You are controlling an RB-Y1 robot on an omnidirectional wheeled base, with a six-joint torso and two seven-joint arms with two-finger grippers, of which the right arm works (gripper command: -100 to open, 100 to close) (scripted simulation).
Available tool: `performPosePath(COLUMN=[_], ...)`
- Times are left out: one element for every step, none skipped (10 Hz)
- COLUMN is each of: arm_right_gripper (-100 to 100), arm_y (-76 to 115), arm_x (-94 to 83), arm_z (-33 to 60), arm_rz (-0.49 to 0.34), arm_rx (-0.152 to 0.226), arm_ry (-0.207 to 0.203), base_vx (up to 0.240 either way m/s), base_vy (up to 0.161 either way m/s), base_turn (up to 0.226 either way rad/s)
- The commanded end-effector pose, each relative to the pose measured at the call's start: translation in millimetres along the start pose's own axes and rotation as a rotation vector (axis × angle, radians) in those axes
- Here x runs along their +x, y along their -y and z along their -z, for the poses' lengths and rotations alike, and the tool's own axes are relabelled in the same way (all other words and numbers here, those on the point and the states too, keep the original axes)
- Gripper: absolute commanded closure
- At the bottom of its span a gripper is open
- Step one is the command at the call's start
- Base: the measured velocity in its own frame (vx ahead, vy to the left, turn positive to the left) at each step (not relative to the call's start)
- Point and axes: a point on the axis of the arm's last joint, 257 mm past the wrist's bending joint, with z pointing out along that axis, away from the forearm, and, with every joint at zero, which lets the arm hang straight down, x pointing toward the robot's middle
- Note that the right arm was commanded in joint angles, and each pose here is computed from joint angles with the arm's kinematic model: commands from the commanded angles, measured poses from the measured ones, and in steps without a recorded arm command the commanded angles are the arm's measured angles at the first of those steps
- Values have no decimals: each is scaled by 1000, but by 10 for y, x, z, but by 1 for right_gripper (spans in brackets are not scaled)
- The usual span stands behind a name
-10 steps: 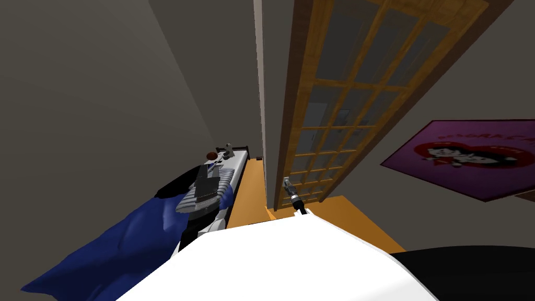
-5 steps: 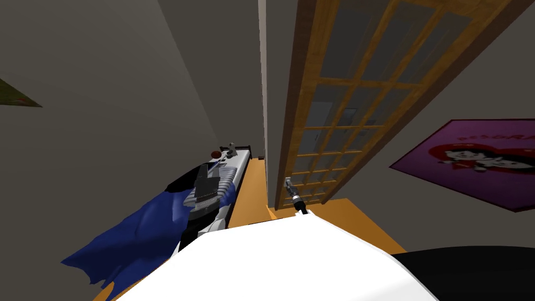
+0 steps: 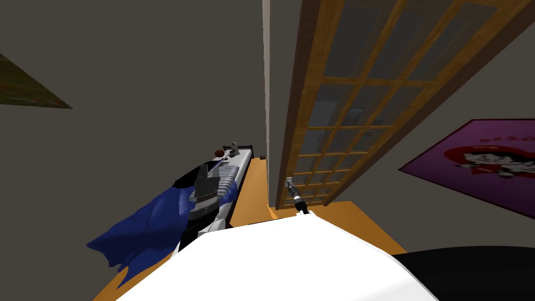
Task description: Pull the door open
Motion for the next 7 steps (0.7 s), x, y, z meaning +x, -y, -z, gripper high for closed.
performPosePath(arm_right_gripper=[100, 100, 100, 100, 100, 100, 100], arm_y=[57, 91, 91, 125, 125, 158, 192], arm_x=[-34, -57, -57, -79, -79, -101, -124], arm_z=[14, 23, 23, 33, 33, 43, 53], arm_rz=[-55, -86, -99, -139, -144, -188, -217], arm_rx=[11, 18, 18, 24, 24, 30, 36], arm_ry=[8, 13, 13, 19, 19, 26, 32], base_vx=[-25, -34, -26, -28, -19, -19, -35], base_vy=[-2, -4, -4, 2, -1, -3, -4], base_turn=[78, 115, 41, 73, 34, 72, 114])
